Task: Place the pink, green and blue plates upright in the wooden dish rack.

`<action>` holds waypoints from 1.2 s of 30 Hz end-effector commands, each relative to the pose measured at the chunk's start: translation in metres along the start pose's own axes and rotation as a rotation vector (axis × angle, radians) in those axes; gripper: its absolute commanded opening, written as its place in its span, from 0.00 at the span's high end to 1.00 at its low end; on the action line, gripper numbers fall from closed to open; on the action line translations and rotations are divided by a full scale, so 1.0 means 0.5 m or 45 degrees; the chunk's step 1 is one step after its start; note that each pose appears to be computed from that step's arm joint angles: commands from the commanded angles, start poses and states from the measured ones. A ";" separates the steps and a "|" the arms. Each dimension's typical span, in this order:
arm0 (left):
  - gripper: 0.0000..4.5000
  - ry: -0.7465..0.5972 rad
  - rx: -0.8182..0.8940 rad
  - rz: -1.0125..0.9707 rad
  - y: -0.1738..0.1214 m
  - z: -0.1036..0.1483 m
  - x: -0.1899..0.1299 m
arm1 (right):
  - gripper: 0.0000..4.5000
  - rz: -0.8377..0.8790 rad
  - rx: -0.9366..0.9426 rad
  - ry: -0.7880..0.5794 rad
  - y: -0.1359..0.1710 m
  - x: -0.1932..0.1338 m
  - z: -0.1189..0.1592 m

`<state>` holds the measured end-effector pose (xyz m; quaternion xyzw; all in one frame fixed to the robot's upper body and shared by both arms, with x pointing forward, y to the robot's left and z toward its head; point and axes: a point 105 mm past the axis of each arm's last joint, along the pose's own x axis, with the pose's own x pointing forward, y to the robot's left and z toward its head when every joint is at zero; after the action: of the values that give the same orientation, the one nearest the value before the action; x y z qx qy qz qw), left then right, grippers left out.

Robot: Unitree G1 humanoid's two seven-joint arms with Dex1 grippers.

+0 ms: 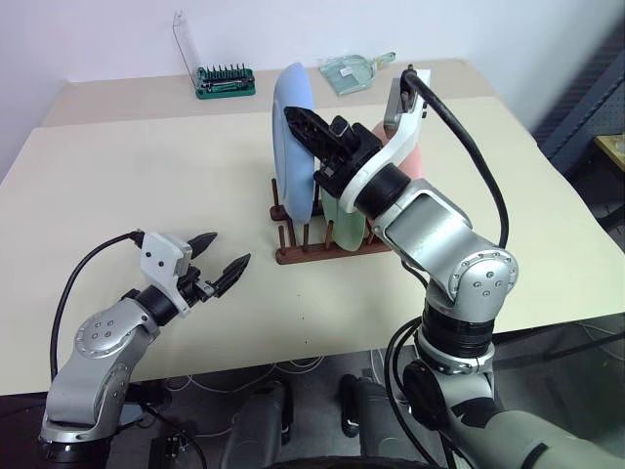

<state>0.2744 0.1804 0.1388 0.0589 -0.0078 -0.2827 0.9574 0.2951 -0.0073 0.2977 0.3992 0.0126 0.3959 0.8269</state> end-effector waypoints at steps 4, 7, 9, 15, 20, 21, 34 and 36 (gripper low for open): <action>0.14 -0.045 0.050 -0.012 -0.008 0.024 -0.001 | 1.00 0.047 0.048 0.006 0.027 -0.003 0.001; 0.14 -0.044 0.053 -0.012 -0.008 0.024 -0.001 | 1.00 0.036 0.063 0.021 0.026 -0.003 -0.003; 0.14 -0.044 0.054 -0.012 -0.008 0.024 -0.001 | 1.00 0.015 0.085 0.031 0.020 -0.002 -0.007; 0.14 -0.045 0.054 -0.010 -0.008 0.024 0.000 | 1.00 -0.072 0.151 0.053 -0.009 0.000 -0.014; 0.14 -0.047 0.055 -0.007 -0.009 0.023 0.000 | 1.00 -0.096 0.168 0.067 -0.017 0.001 -0.016; 0.13 -0.047 0.055 -0.007 -0.009 0.023 0.000 | 0.92 -0.096 0.168 0.068 -0.018 0.001 -0.016; 0.13 -0.049 0.051 -0.014 -0.013 0.021 0.000 | 0.02 -0.056 0.093 0.053 -0.012 0.004 0.000; 0.13 -0.049 0.051 -0.014 -0.013 0.021 0.000 | 0.02 -0.027 0.048 0.042 -0.006 0.006 0.009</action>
<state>0.2731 0.1774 0.1392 0.0652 -0.0105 -0.2839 0.9566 0.3073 -0.0110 0.2829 0.4175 0.0691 0.3669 0.8284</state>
